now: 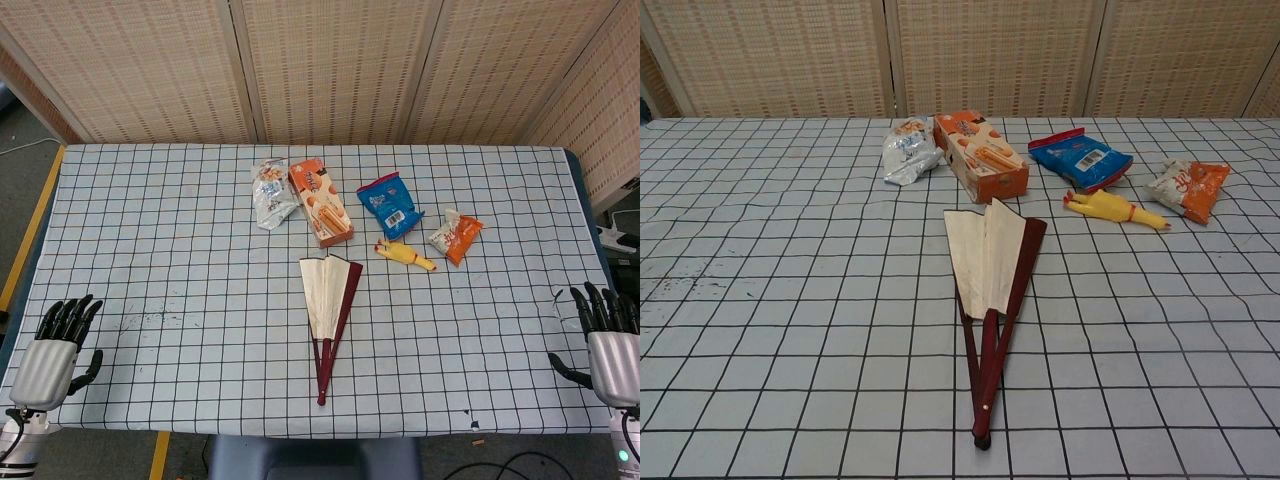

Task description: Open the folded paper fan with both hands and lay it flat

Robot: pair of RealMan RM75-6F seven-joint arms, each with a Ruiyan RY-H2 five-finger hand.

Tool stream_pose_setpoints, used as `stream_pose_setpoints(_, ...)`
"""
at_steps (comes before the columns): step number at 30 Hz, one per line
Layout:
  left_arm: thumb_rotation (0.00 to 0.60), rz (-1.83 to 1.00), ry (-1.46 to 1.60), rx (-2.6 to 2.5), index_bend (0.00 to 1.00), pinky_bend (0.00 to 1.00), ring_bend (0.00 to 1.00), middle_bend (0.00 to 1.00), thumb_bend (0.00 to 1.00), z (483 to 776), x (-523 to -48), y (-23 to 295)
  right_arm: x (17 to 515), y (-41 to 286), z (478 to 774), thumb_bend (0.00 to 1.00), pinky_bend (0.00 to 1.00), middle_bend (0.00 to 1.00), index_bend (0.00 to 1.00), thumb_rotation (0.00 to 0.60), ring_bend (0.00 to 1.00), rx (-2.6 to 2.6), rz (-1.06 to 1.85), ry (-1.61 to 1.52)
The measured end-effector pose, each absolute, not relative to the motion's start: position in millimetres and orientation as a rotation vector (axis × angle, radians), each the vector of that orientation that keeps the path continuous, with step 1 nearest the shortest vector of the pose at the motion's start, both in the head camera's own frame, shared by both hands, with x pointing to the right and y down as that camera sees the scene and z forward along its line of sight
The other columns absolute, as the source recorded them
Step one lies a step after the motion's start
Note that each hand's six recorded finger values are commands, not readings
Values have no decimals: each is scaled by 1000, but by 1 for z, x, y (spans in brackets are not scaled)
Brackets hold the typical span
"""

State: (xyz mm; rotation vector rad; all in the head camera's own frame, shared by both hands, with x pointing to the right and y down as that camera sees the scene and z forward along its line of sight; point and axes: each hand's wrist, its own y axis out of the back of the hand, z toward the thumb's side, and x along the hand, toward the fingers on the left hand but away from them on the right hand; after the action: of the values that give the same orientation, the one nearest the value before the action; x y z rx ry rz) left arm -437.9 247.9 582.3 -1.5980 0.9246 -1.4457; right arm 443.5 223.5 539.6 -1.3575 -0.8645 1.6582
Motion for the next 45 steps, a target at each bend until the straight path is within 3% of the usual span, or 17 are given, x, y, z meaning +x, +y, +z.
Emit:
stream_pose_setpoints(4,586,-1472,916,-1603,0,53,0,0,478,587,-440,249,434,223,550,135,0,0,32,449,0,-1377,1610,-842)
stream_pose_setpoints(8,584,-1482,907,-1612,0,54,0,0,477,591,-439,248,404,218,575,135,0,0,151,450,0,-1450,1495,-789)
stream_pose_setpoints(18,586,-1532,894,-1624,0,61,0,0,483,600,-442,245,269,170,668,135,0,0,397,462,0,-1673,1141,-487)
stream_pose_setpoints(25,587,-1580,897,-1619,0,64,0,0,482,603,-451,244,203,159,720,135,0,0,431,511,0,-1697,1049,-451)
stream_pose_setpoints(39,585,-1580,913,-1609,0,63,0,0,487,598,-456,245,127,151,761,150,0,0,450,540,0,-1728,993,-361)
stream_pose_setpoints(42,586,-1580,914,-1606,0,63,0,0,491,598,-456,244,122,152,765,216,0,0,476,578,0,-1740,991,-362)
stream_pose_setpoints(45,586,-1581,912,-1602,0,63,0,0,494,598,-456,244,119,153,767,405,0,0,533,600,0,-1746,987,-369)
